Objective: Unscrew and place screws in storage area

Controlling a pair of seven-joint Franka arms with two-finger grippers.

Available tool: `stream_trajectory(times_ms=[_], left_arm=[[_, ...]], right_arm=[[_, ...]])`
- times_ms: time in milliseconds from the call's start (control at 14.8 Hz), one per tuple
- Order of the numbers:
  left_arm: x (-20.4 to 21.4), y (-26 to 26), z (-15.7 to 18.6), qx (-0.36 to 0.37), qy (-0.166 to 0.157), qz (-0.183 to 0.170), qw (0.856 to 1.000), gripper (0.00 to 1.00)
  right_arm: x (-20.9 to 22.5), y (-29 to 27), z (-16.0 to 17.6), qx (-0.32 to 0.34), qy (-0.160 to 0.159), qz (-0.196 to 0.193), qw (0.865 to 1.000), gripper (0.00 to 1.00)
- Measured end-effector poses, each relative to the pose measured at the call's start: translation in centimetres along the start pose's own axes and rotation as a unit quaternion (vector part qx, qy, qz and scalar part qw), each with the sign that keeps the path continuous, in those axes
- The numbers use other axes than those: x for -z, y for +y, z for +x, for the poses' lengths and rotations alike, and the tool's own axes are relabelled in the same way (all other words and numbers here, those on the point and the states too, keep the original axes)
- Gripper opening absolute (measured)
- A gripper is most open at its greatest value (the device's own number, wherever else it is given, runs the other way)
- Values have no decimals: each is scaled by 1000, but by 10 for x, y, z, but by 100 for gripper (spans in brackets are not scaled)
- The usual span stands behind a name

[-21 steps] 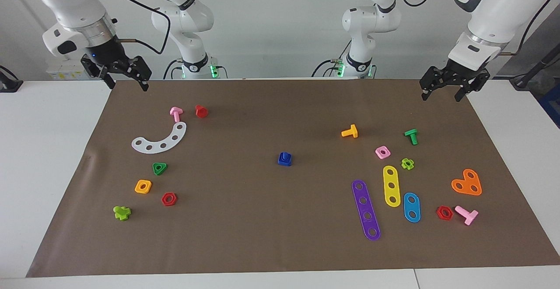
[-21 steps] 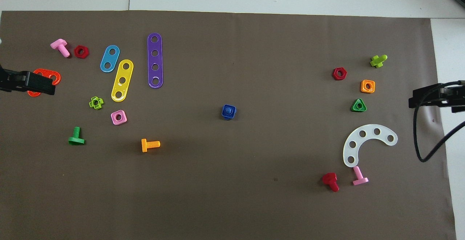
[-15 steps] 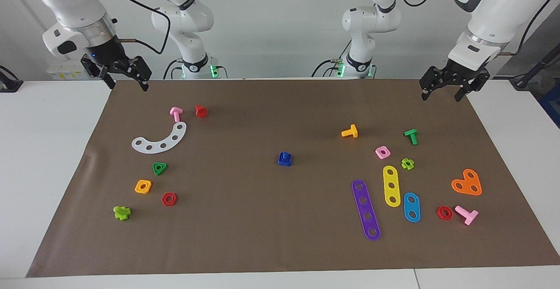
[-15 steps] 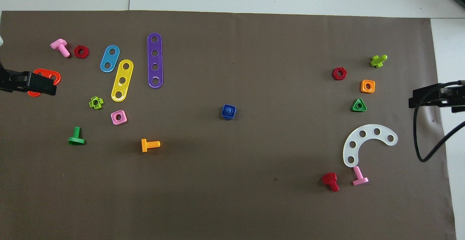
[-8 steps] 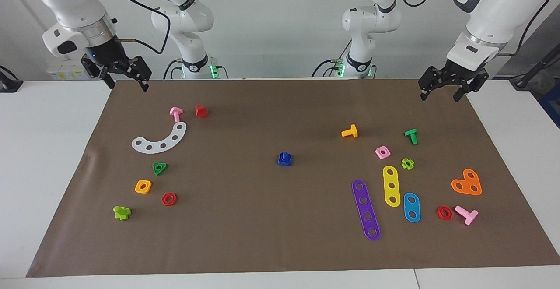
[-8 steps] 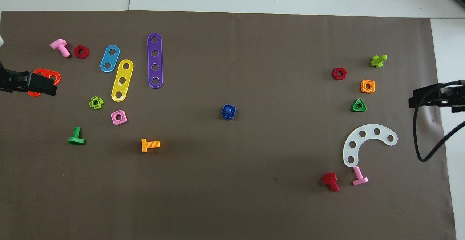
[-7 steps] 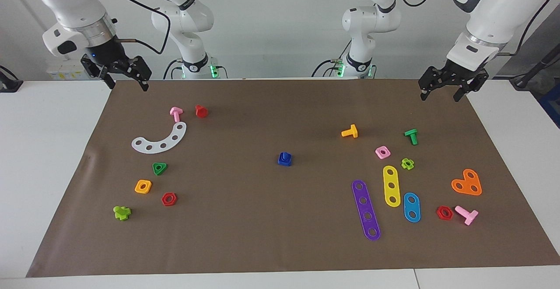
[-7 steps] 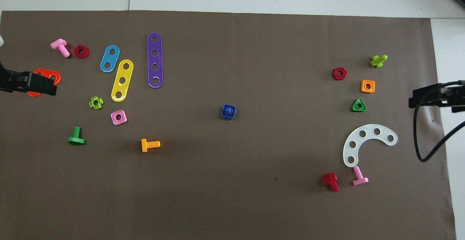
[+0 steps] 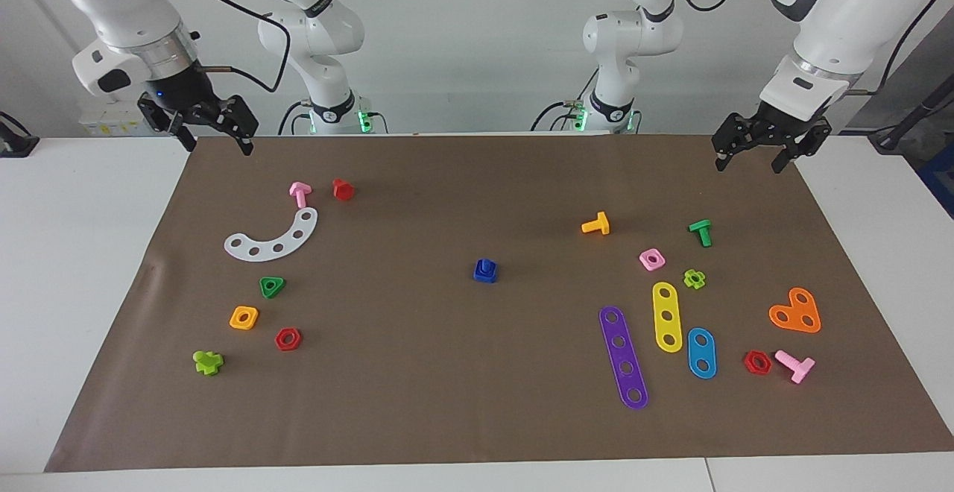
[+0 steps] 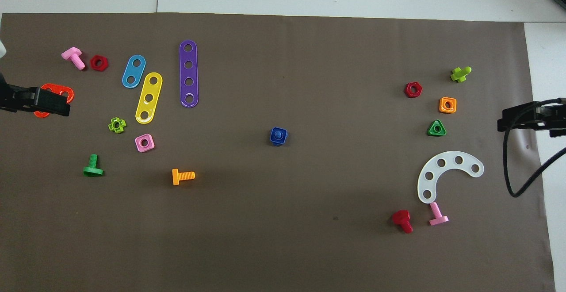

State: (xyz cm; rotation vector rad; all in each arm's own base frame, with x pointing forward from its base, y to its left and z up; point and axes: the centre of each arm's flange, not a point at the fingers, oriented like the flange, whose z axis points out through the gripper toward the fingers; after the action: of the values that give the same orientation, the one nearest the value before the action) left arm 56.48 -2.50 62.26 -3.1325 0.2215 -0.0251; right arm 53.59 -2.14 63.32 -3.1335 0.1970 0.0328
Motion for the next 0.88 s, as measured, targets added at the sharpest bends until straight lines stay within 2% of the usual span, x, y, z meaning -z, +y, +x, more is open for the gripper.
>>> stream_trajectory(times_ms=[881], left_arm=[[1,1,1,-1,4,0,1000,100]], right_arm=[[0,0,0,0,0,0,1000,100]])
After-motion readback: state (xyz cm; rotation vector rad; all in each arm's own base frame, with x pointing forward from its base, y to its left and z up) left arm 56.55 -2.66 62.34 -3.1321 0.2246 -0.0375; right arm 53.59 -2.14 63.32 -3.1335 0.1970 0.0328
